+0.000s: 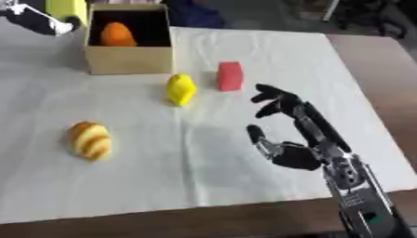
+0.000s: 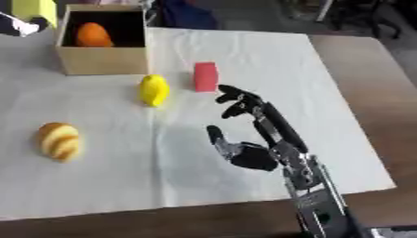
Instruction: Pick up objects on the table and place them in the box.
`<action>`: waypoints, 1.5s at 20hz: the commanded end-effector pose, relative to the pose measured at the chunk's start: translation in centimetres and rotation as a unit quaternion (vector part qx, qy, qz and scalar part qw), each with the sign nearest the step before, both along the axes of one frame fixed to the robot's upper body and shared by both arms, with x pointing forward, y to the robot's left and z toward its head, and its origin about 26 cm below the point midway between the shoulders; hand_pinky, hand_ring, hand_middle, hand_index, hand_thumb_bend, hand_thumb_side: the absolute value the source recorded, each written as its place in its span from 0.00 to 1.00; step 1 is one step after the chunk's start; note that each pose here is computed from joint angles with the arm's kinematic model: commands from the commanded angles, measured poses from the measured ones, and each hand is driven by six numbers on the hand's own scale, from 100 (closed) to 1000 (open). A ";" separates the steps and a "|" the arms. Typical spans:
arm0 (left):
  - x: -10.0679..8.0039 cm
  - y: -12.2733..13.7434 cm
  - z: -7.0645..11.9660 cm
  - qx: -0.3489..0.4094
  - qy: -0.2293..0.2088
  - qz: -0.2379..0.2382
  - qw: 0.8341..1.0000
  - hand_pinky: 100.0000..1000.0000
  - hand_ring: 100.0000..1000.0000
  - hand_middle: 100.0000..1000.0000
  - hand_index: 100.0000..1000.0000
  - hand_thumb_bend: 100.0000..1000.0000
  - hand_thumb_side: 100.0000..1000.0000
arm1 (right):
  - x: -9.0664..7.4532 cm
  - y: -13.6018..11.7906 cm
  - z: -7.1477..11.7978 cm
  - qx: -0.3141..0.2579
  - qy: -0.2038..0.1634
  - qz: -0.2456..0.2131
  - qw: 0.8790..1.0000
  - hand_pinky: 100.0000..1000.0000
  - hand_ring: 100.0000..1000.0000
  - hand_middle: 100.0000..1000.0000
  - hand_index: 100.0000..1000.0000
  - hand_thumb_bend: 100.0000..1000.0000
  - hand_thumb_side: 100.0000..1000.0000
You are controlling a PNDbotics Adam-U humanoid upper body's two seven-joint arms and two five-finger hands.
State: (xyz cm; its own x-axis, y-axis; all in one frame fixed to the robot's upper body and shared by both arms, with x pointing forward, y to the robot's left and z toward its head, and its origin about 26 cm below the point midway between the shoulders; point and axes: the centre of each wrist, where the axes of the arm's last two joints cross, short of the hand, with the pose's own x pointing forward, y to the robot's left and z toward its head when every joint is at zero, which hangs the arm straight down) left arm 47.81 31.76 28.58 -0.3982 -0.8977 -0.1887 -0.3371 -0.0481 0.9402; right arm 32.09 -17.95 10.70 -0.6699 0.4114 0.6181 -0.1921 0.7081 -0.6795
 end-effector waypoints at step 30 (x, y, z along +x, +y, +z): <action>-1.3 1.3 1.2 -0.025 -0.006 -0.030 0.999 0.76 0.64 0.69 0.83 0.26 0.01 | 0.0 0.0 0.5 0.006 -0.007 0.002 1.000 0.68 0.61 0.73 0.94 0.13 0.41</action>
